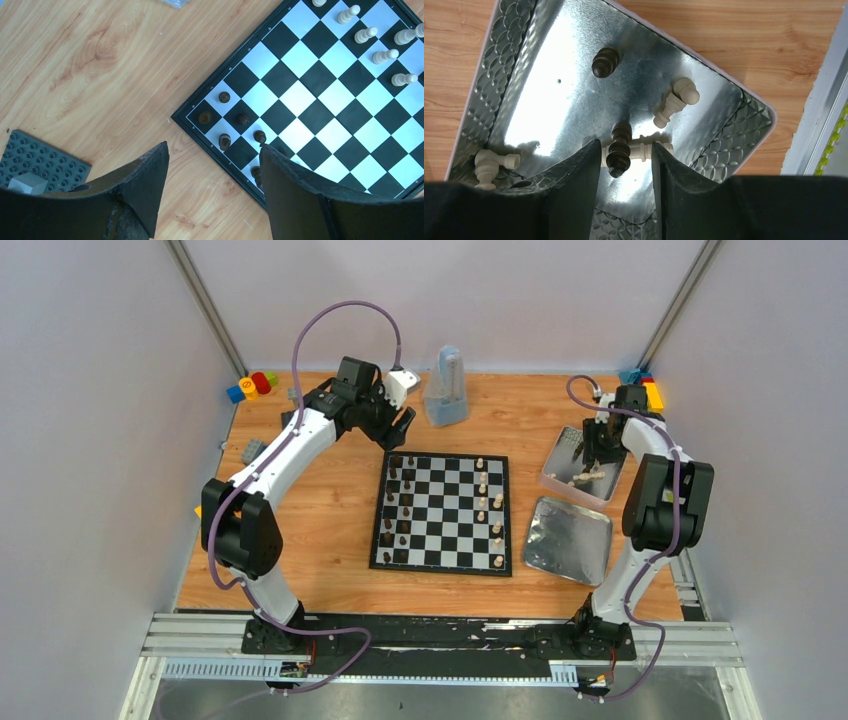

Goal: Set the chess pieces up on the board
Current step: Pick up the chess piece from the storage box.

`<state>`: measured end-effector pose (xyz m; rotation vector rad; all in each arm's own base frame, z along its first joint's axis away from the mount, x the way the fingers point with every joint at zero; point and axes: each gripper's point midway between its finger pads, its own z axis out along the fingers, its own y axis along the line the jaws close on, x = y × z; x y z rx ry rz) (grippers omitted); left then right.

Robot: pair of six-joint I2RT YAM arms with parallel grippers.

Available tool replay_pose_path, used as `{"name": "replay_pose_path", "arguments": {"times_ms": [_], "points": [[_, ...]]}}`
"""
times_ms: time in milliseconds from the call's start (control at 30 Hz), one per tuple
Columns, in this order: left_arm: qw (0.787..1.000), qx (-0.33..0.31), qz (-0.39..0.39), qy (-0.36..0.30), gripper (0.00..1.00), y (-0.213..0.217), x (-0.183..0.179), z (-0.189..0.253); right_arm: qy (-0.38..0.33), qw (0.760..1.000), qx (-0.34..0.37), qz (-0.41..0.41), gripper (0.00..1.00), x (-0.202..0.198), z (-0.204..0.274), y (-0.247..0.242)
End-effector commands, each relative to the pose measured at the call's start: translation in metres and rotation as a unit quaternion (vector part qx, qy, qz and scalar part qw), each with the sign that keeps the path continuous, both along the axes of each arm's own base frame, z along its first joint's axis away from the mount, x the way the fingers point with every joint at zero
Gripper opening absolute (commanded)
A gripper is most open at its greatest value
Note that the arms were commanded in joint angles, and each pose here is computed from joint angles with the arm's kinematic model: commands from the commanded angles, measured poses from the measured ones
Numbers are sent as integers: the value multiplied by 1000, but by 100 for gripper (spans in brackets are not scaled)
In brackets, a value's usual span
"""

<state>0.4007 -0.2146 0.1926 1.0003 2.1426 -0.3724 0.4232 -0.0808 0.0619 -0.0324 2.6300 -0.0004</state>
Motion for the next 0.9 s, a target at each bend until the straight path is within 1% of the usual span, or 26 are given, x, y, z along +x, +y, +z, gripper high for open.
{"name": "replay_pose_path", "arguments": {"times_ms": [0,133,167,367,433,567,700,800,867], "points": [[1000,-16,-1,-13,74,0,-4,15,-20,1000,-4,-4,42,13,6,-6],[1000,-15,-2,-12,75,0,-6,15,-17,1000,5,-1,34,15,3,-3],[1000,-14,-1,-13,75,0,-6,15,-18,1000,8,0,30,16,4,-2],[1000,-8,3,-19,75,5,-7,18,-31,999,15,6,12,19,20,2],[1000,-7,4,-22,75,6,-8,21,-41,999,17,9,7,20,31,3],[1000,-2,11,-27,75,11,-12,25,-66,997,23,24,3,23,63,10],[999,5,25,-30,75,22,-17,28,-85,994,26,60,1,19,93,31],[999,3,43,-28,75,36,-21,32,-95,990,23,102,1,12,112,58],[998,-1,58,-22,75,47,-24,34,-103,983,25,147,1,7,124,85]]}}
